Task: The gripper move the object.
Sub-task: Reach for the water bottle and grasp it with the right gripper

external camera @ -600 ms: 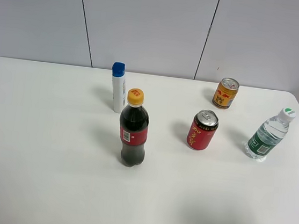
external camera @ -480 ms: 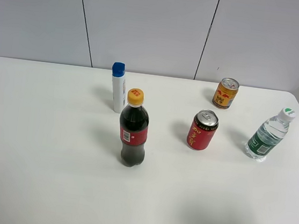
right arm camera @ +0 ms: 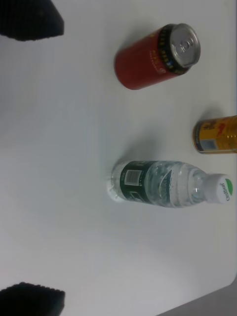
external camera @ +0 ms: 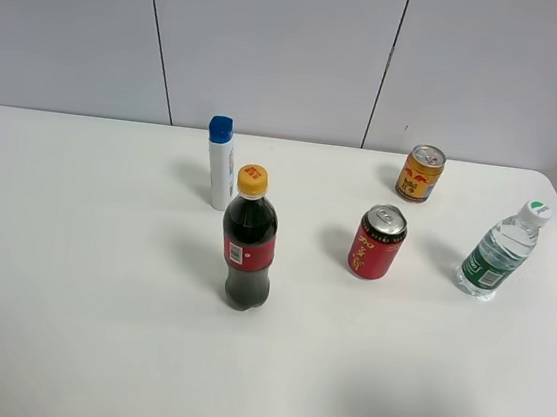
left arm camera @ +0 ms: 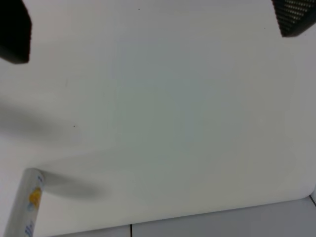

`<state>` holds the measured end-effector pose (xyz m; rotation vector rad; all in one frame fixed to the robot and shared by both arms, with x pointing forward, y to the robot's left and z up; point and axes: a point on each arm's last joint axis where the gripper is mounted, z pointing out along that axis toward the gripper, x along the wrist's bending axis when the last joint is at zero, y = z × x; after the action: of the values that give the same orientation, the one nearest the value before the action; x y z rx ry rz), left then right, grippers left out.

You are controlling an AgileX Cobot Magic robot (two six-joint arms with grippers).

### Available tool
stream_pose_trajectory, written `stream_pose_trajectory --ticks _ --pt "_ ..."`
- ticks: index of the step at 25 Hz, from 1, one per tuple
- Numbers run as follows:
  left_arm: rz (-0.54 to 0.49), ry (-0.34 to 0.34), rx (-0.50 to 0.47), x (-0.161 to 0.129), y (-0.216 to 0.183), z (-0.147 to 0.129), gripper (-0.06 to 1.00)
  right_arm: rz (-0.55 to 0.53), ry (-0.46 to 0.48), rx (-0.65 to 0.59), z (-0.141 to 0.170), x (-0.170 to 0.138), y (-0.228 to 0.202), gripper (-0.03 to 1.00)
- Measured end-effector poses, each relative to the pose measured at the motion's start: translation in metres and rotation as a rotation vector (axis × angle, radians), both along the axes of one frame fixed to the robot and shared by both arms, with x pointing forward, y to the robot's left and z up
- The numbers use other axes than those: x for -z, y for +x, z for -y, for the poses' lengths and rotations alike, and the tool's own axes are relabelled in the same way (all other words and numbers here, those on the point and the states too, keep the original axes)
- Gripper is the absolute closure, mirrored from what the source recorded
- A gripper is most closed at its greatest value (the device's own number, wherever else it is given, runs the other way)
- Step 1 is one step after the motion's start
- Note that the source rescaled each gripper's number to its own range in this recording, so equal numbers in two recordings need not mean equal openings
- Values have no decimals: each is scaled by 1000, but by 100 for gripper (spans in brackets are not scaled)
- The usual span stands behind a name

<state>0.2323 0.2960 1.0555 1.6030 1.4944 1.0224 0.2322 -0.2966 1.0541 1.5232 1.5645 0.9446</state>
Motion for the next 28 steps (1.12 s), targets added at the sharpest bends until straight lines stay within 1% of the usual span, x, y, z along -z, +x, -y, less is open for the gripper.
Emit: stream_pose_trajectory --ticks 9,11,14,16,18,21,26,28 --pt "0 0 0 0 0 0 -6 -4 0 3 0 0 0 -3" --pt "0 0 0 0 0 0 -6 10 -6 7 1 -4 -2 -3" --pt "0 0 0 0 0 0 -6 46 -42 32 4 -15 -8 -3" --pt "0 0 0 0 0 0 -6 44 -62 49 6 -19 -12 -3" --pt "0 0 0 0 0 0 -6 21 -80 67 8 -22 -16 -3" --pt "0 0 0 0 0 0 -6 -52 -98 85 11 -27 -15 -3" --pt "0 0 0 0 0 0 -6 -157 -112 90 12 -39 5 -3" --pt "0 0 0 0 0 0 -6 -225 -113 86 13 -40 18 -3"
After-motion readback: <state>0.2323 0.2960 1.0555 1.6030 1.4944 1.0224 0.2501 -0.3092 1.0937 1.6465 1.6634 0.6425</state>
